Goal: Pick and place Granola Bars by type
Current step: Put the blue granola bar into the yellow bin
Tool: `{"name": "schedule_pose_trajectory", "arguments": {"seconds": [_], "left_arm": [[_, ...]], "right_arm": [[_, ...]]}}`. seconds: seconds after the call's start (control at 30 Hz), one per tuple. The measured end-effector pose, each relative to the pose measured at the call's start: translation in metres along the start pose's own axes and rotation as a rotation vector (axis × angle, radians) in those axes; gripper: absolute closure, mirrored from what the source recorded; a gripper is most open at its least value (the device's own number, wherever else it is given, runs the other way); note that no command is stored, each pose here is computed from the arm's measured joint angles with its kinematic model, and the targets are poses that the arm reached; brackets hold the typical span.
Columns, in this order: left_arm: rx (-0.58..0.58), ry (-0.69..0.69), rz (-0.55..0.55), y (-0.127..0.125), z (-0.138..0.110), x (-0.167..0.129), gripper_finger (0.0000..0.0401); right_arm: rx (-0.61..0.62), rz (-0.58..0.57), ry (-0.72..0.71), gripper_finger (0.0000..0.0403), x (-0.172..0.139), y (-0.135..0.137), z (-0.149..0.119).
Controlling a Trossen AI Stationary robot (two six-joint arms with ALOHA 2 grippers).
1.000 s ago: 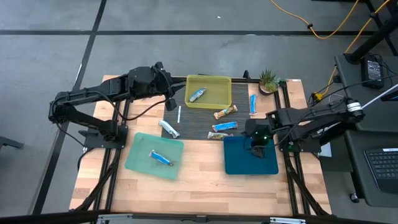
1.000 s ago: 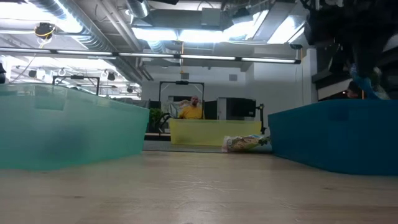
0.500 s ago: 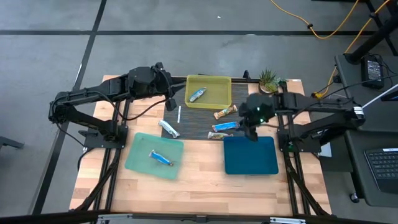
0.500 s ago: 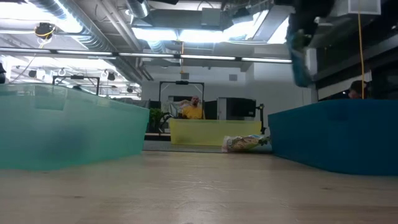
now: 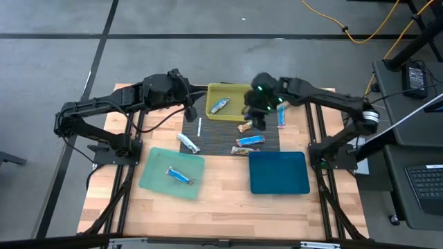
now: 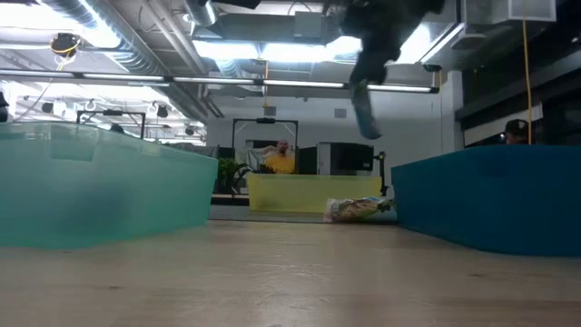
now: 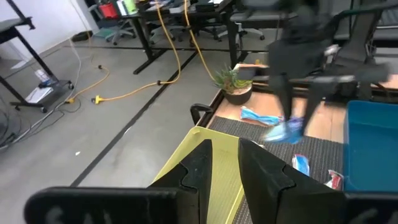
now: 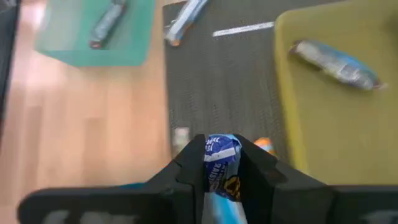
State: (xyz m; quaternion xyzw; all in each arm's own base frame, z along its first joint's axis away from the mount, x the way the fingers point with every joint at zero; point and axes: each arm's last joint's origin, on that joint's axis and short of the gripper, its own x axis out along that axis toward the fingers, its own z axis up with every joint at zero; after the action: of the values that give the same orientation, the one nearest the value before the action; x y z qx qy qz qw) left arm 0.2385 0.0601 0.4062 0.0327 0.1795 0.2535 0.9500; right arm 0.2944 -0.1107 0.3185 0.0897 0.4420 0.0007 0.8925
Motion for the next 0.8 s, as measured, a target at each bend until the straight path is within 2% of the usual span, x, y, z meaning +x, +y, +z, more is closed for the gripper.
{"name": "schedule_pose_trajectory", "arguments": {"seconds": [0.2,0.37,0.63,0.8], "left_arm": [[-0.039,0.001,0.045,0.001,0.0,0.0,0.0327],[-0.062,0.002,0.091,0.003,0.0,0.0,0.0328],[-0.063,0.003,0.171,0.005,0.0,0.0,0.0327],[-0.061,0.009,0.219,0.006,-0.001,0.001,0.0329]], "right_arm": [[-0.095,-0.027,0.081,0.0324,0.019,-0.043,0.025],[-0.157,-0.042,0.104,0.0324,0.04,-0.075,0.036],[-0.142,-0.05,0.138,0.0324,0.083,-0.116,0.031],[-0.125,-0.055,0.148,0.0324,0.103,-0.131,0.025]]}}
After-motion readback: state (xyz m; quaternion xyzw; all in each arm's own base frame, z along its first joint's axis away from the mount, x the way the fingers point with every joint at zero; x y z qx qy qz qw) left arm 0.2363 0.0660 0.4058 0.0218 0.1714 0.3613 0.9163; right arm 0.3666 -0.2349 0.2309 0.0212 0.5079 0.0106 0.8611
